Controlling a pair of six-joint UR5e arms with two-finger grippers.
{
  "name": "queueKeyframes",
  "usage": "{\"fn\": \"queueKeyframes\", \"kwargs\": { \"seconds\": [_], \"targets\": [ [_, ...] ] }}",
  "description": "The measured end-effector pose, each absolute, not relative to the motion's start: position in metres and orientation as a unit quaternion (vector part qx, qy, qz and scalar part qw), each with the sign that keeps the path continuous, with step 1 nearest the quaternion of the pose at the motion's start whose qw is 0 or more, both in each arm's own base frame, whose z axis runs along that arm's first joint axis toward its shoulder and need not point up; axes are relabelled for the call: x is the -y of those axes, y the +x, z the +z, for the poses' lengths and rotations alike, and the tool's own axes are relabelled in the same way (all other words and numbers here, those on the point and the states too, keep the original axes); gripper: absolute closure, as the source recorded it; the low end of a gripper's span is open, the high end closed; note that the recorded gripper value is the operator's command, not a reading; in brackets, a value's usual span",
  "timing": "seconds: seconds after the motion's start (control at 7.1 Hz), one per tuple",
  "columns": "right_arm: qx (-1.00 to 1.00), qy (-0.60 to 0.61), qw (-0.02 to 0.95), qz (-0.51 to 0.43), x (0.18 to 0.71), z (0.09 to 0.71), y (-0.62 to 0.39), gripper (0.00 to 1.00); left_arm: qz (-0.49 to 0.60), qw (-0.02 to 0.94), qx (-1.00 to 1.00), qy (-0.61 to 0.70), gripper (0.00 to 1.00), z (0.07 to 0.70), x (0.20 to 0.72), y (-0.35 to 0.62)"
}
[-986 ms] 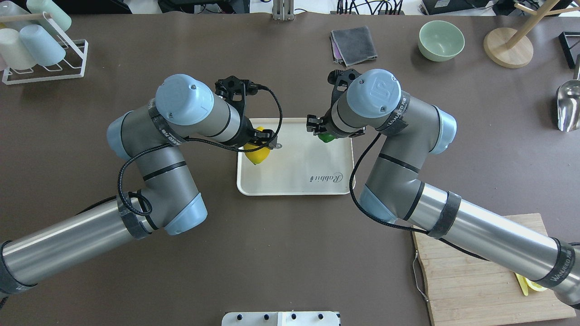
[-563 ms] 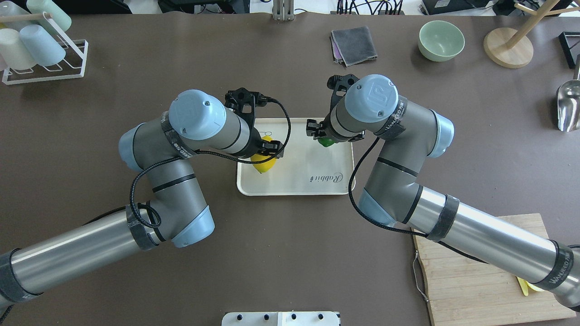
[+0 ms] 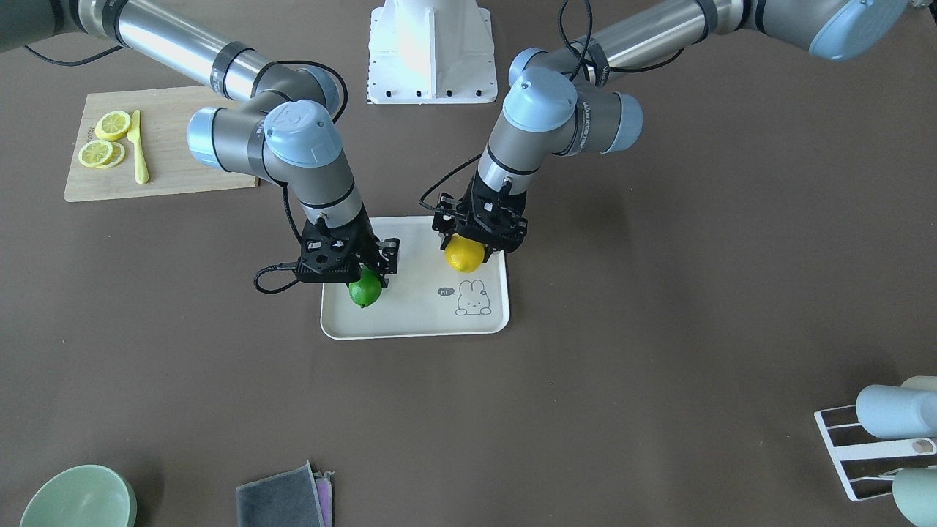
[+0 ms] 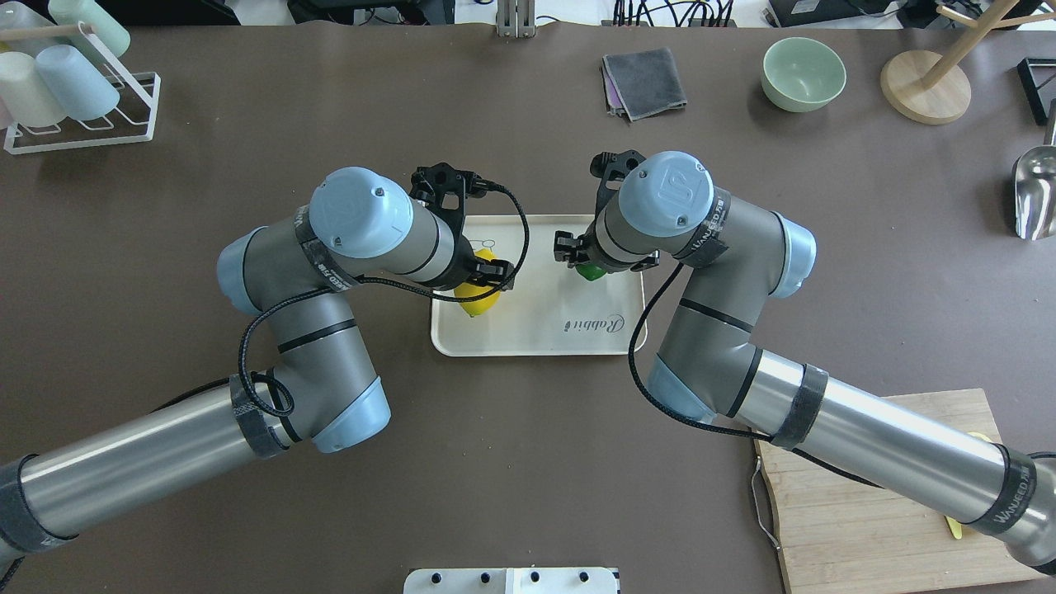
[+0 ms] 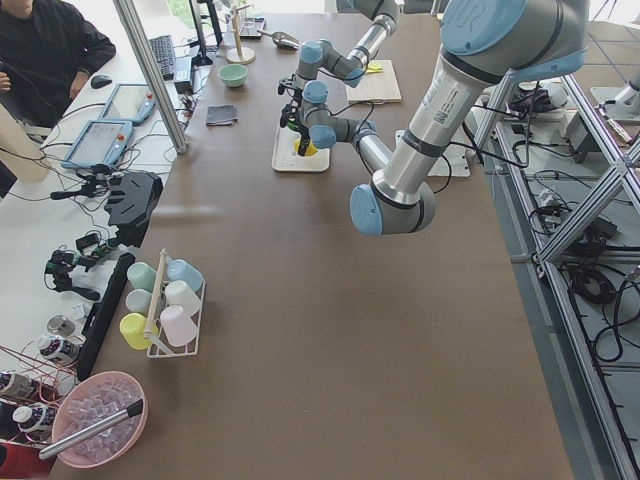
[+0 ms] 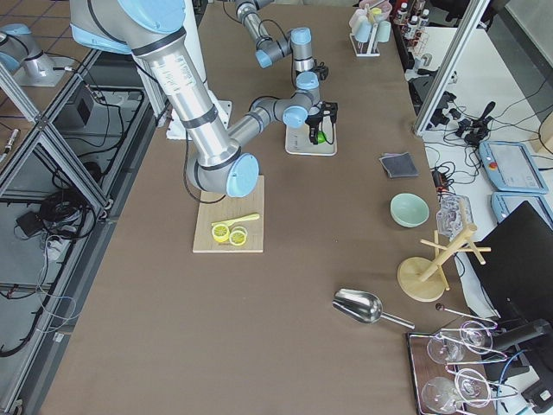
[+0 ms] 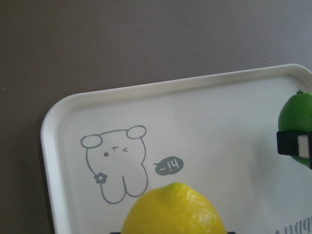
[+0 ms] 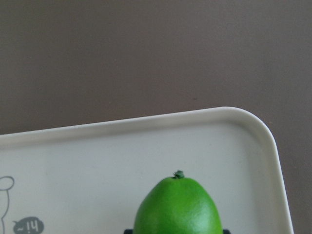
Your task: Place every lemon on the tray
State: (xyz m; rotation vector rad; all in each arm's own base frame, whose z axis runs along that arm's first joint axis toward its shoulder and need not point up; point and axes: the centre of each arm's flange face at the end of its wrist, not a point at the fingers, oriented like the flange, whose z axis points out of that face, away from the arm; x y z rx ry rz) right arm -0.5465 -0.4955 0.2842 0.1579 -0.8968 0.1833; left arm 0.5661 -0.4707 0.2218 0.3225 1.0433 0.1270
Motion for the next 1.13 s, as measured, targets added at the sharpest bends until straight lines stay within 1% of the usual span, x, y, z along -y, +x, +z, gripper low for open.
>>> {"fn": "queueKeyframes", "kwargs": {
  "seconds": [0.28,0.56,0.85,1.13],
  "targets": [
    [0.435,0.071,0.893,0.093,0.492,0.283,-0.55,0.0,0.064,0.855,-0.487,0.166,0.02,0.222,0.47,0.567],
    [0.44,0.073,0.889,0.101,0.501,0.276,-0.539,0.0,0.064,0.851,-0.491,0.176,0.02,0.212,0.473,0.554],
    [0.452,0.075,0.883,0.104,0.53,0.268,-0.501,0.0,0.044,0.849,-0.489,0.194,0.02,0.198,0.494,0.506],
    [0.457,0.087,0.88,0.095,0.568,0.276,-0.434,0.0,0.013,0.853,-0.475,0.216,0.02,0.212,0.52,0.446]
  ]
}}
